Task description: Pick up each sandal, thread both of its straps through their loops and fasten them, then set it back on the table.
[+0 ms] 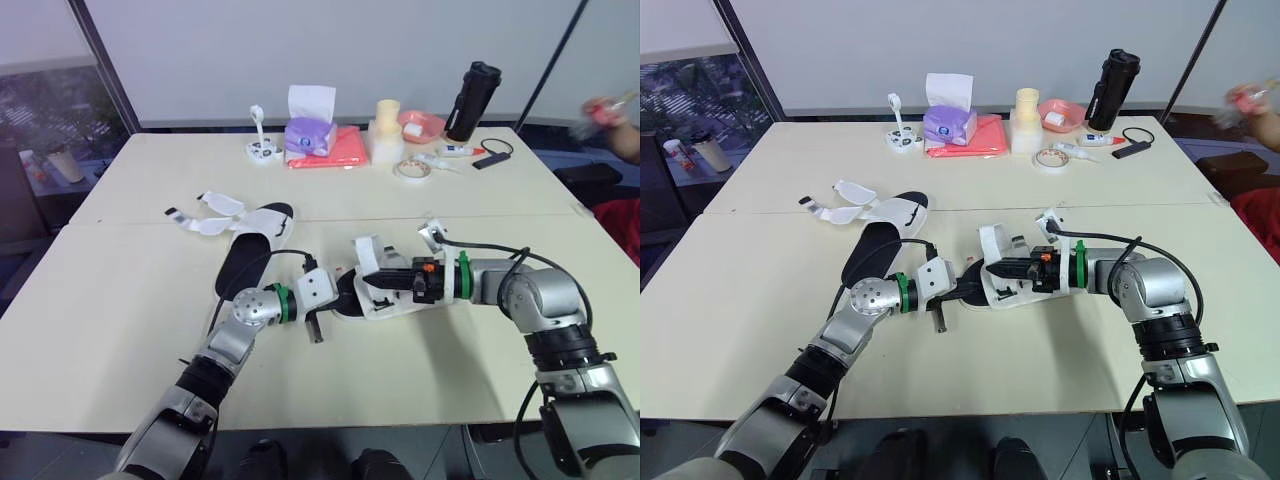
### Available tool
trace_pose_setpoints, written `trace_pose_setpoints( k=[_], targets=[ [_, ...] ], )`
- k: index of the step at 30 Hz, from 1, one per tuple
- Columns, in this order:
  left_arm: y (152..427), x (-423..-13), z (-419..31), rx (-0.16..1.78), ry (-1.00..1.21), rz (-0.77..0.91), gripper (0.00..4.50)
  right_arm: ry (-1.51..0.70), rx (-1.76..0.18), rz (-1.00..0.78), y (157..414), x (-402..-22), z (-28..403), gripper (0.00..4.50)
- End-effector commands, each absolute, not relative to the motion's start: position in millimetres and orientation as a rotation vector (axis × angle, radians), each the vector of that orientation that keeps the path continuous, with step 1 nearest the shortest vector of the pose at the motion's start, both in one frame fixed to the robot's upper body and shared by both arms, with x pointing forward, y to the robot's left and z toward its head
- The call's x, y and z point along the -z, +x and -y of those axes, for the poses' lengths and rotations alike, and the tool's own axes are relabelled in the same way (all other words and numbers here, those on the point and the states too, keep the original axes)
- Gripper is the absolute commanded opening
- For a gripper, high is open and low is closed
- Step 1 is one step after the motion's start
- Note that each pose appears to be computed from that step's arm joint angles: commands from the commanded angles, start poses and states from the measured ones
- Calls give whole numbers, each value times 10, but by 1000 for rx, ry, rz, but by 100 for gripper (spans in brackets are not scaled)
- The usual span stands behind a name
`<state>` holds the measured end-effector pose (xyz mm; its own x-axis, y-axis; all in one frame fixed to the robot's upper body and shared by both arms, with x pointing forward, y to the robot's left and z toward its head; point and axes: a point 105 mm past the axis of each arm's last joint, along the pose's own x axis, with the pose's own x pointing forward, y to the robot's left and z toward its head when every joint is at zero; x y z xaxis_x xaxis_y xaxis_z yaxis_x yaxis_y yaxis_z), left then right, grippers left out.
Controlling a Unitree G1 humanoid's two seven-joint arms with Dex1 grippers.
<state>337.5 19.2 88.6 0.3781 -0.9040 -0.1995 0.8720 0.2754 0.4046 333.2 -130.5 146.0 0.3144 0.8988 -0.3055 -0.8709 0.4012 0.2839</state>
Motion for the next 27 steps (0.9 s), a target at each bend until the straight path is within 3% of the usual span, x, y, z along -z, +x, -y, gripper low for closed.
trace_pose_setpoints(
  k=[1,8,16,20,23,27],
  targets=[
    [3375,-612,-330,1168,515,-44,0,-99,-1141,-477,3357,-1279,1398,6],
    [3378,-612,-334,1168,512,-44,0,-361,-1241,-343,3340,-1402,1429,6],
    [3377,-605,-346,1163,509,-47,0,-345,-1364,-348,3026,-1464,1361,6],
    [3376,-598,-335,1166,506,-48,0,-380,-1329,-384,3009,-1335,1419,6],
    [3377,-606,-315,1170,504,-45,0,-379,-1297,-371,3036,-1328,1444,90],
    [3379,-617,-318,1170,505,-41,0,-287,-1228,-308,3095,-1507,1464,294]
  ],
)
